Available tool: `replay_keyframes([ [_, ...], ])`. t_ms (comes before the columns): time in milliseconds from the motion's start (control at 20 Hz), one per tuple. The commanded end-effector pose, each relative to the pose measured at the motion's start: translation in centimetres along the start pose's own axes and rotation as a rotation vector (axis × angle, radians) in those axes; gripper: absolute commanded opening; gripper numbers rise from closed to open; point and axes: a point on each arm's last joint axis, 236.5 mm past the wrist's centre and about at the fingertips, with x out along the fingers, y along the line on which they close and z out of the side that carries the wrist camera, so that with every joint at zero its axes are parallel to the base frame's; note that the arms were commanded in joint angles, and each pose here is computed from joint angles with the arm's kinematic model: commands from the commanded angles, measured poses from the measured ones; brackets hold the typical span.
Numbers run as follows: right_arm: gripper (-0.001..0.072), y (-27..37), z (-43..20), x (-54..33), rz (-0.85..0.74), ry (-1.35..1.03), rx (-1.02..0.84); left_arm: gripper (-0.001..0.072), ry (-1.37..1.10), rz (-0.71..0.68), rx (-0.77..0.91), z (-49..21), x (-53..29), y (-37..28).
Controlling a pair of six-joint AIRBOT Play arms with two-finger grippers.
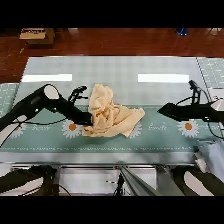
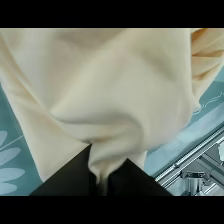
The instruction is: Fold the shirts.
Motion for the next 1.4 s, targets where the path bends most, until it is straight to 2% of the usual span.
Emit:
replay_keyframes([
  [0,0.0595,3.4,-0.8,4.9,0.080,0.011,0.037,0.0035,-0.020,-0.001,0.029,0.1,-0.7,-0.5],
  [300,0.0585,5.8,-1.9,10.8,0.102,0.014,0.119,0.0035,-0.037,-0.005,0.081,0.1,-1.4,-1.1],
  [350,0.0531,6.1,-1.8,11.1,0.101,-0.001,0.121,0.0035,-0.040,-0.011,0.085,0.1,-1.4,-1.2],
  [400,0.0410,6.4,-1.4,11.4,0.095,-0.030,0.114,0.0035,-0.045,-0.017,0.083,0.2,-1.4,-1.3],
  [500,0.0063,6.9,-0.8,11.3,0.109,-0.058,0.117,0.0035,-0.061,-0.028,0.083,0.5,-1.6,-1.8],
  [550,0.0035,7.4,-0.6,10.8,0.123,-0.056,0.093,0.0035,-0.075,-0.029,0.090,0.8,-2.1,-2.0],
  [750,0.0031,10.7,3.0,3.7,0.200,-0.130,-0.129,0.0035,-0.293,-0.013,0.180,4.1,-9.8,-4.6],
  [950,0.0031,15.6,7.1,-10.6,0.274,-0.373,-0.316,0.0035,-0.673,0.071,0.260,6.1,-24.8,-7.4],
  [1150,0.0030,22.7,8.3,-25.6,0.334,-0.747,-0.457,0.0035,-0.947,0.124,0.368,3.8,-35.2,-13.3],
  [1350,0.0030,27.5,6.6,-36.2,0.355,-0.968,-0.534,0.0035,-1.162,0.080,0.531,-1.2,-42.5,-21.4],
])
